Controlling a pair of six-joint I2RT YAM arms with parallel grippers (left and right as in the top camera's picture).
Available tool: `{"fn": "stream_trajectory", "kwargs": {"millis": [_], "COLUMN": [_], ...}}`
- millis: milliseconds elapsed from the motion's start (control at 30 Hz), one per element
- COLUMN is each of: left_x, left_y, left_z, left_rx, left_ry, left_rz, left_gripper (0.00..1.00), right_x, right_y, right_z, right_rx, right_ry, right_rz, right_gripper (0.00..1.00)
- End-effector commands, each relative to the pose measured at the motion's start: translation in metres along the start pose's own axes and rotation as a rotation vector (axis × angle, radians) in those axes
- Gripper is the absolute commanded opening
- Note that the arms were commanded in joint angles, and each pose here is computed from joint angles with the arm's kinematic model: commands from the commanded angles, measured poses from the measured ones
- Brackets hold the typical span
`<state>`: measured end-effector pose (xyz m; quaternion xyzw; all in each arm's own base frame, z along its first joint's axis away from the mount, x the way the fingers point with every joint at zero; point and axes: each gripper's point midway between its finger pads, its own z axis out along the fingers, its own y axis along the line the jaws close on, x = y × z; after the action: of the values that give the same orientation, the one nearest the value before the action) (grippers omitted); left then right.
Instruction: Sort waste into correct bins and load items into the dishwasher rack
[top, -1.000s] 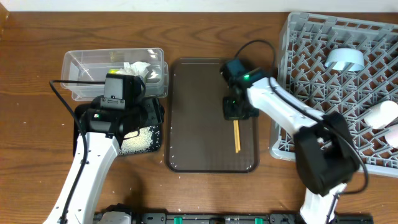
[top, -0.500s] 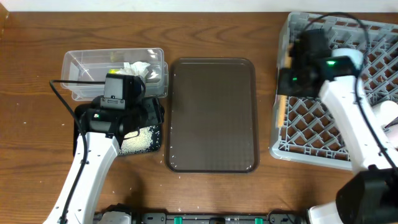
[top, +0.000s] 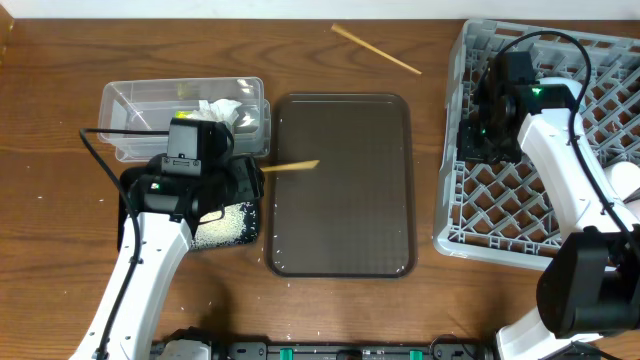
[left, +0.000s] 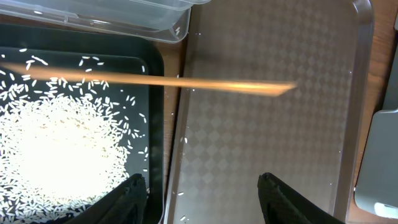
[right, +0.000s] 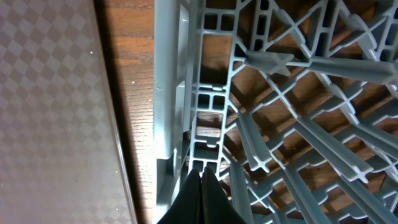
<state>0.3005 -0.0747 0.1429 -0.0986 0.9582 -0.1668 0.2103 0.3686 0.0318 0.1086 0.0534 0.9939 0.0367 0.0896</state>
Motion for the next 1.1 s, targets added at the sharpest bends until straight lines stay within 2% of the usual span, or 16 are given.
{"fn": "stream_trajectory", "kwargs": {"millis": [0,833,967,1067], "left_x": [-0.002,-0.002,-0.002,-0.003], "left_y": [0.001,0.001,0.012,0.028], "left_z": [-0.002,-0.002,0.001,0.006], "left_rx": [-0.006,-0.006,-0.059,-0.140], "left_ry": [-0.008,-0.008,-0.019,-0.035], "left_rz": [-0.004,-0.005,-0.137,-0.214], "left_gripper": [0.61,0.61,0.61,0.61], "right_x": [-0.005,-0.018,-0.018,-0.018], "right_y": [-0.003,0.001,0.001,0.001], "right_z": [-0.005,-0.006,-0.006,-0.006], "right_rx": [0.001,-0.012,-0.012,-0.012], "right_ry": [-0.019,-0.073,-0.074,-0.074], "right_rz": [-0.006,-0.015,-0.015,-0.015], "right_gripper": [0.02,0.05,0.13,0.15]}}
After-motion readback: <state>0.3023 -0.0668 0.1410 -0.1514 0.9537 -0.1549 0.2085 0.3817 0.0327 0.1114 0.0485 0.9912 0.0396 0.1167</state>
